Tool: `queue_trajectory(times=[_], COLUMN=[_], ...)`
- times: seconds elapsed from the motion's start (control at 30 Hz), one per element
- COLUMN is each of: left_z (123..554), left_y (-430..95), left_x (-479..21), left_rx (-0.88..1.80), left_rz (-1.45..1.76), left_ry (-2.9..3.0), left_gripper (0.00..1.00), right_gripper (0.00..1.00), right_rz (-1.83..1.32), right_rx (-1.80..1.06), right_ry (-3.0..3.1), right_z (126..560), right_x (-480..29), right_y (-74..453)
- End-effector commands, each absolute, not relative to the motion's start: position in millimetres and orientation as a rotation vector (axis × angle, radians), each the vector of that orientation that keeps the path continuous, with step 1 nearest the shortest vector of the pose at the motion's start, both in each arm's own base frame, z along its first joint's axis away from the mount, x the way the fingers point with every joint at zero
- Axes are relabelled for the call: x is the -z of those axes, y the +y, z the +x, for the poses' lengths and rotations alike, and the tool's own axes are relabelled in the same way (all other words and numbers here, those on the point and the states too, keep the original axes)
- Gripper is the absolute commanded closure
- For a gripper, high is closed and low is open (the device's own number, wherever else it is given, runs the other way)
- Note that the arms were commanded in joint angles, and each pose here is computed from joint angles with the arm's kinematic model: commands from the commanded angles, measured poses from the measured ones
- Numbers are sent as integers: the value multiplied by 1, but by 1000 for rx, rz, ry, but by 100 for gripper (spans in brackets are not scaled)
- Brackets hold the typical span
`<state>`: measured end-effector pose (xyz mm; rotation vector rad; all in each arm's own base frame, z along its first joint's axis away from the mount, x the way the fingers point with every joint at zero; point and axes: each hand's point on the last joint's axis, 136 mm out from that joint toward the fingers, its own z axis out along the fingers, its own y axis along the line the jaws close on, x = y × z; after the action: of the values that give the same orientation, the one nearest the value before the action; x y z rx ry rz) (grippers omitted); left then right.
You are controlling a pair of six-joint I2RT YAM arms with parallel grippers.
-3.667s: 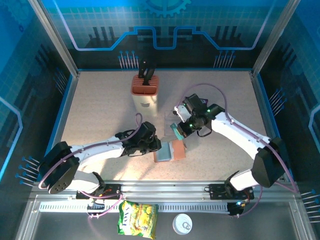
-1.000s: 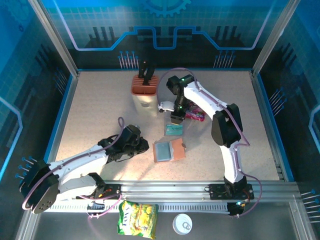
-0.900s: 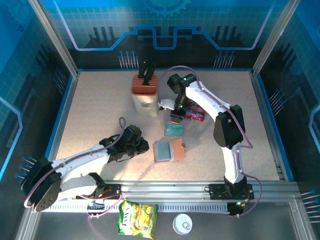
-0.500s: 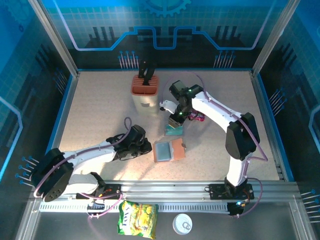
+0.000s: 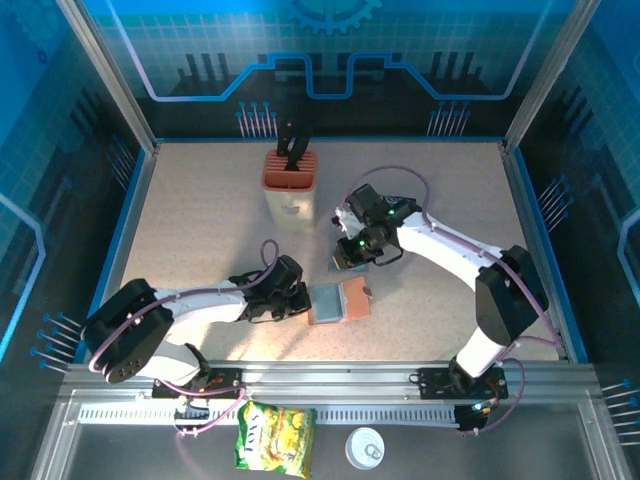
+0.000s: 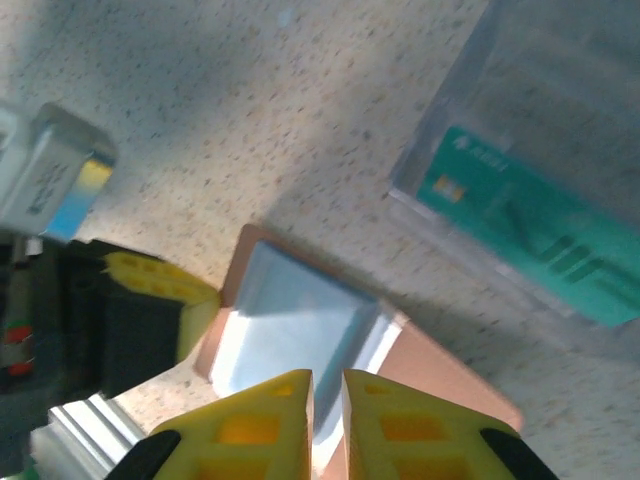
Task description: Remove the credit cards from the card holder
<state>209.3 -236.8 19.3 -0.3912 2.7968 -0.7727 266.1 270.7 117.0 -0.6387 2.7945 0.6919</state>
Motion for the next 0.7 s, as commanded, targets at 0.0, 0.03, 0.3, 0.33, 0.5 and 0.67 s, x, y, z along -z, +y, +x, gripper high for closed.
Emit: queue_trajectory(times=[0.0,0.03,0.3,0.33,0.5,0.67], left_z=[214,213,216,217,219,217], left_y=[-249,-248,-240,-239,-237,-230], left_x=[-25,-23,-19,-20,-22,-19], left_rx=[812,803,712,699,677,641], left_rz=[-390,-393,-403,-403,-401,-422], left_ry=[2792,2798,2810,2809,2802,2807], left_gripper=[99,99,100,100,100,100], right_gripper=[85,86,87,88,85,74], right_rz=[-560,-549,-437,-422,-341,-289], right_rx=[-791,-795,-925,-933,-927,-897], right_ry=[2765,2769,2791,2802,2881,2910], right_z=[254,250,222,219,206,204], right_x=[-130,-129,-122,-119,-99,-77], right_y=[283,282,290,291,296,299])
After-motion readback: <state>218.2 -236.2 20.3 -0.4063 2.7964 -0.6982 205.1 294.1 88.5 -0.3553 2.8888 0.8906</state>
